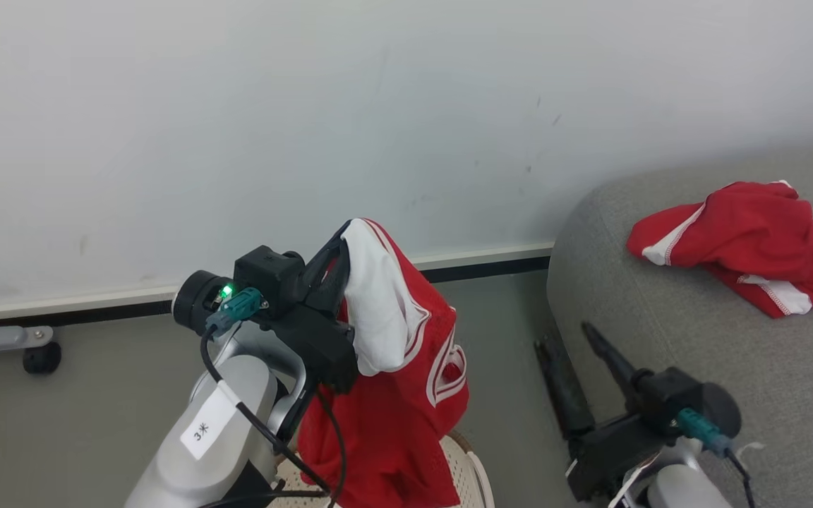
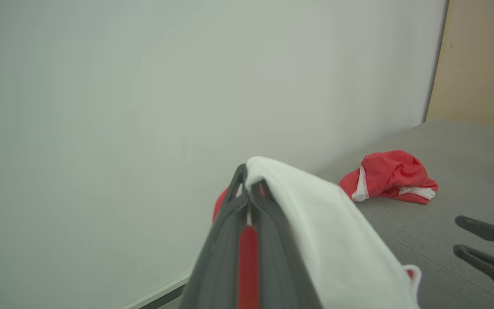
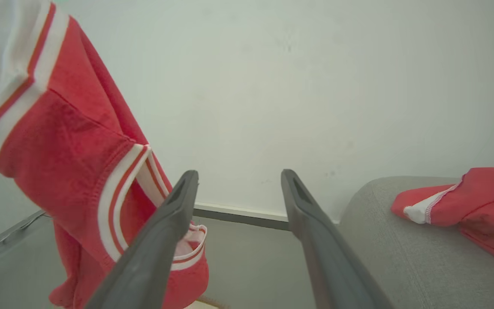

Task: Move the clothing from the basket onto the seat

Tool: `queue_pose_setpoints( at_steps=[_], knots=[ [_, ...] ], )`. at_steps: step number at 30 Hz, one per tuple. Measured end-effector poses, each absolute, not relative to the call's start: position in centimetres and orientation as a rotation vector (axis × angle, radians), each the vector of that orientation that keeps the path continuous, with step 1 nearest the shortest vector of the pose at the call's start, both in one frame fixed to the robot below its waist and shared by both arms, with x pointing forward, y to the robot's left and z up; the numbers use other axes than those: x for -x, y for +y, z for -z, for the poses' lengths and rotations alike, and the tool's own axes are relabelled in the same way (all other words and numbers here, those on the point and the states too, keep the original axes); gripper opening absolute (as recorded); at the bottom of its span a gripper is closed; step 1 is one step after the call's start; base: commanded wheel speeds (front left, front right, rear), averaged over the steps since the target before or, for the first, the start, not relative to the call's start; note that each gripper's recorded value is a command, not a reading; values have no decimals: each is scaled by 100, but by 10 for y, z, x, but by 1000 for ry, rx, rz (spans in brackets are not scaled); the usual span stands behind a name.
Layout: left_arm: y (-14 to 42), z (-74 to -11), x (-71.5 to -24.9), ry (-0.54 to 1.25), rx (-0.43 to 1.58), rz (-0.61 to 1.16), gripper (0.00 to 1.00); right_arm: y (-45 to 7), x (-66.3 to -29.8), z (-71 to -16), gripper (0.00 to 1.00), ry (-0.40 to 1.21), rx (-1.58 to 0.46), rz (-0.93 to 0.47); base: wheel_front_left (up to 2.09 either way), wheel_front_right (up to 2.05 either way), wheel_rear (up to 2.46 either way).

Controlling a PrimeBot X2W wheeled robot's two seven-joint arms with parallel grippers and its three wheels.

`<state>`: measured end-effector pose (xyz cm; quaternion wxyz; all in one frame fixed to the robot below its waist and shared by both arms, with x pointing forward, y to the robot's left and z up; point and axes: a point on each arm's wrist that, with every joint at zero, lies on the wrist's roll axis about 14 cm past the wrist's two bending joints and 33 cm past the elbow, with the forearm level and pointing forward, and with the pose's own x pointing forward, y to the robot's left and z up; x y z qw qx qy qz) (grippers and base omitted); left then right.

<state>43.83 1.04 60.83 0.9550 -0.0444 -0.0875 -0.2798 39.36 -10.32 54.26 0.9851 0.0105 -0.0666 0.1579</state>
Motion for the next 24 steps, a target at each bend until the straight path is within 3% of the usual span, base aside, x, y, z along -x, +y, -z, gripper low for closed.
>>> queue_pose_setpoints(
  at_steps=[12, 24],
  knots=[
    [-4, -625, -410, -203, 75, 628, 0, -20, -358, -521, 100, -76, 59, -596, 0, 0, 0],
    [-4, -639, -400, -224, 68, 648, 0, 2, -372, -510, 100, -18, 164, -708, 0, 0, 0]
  ],
)
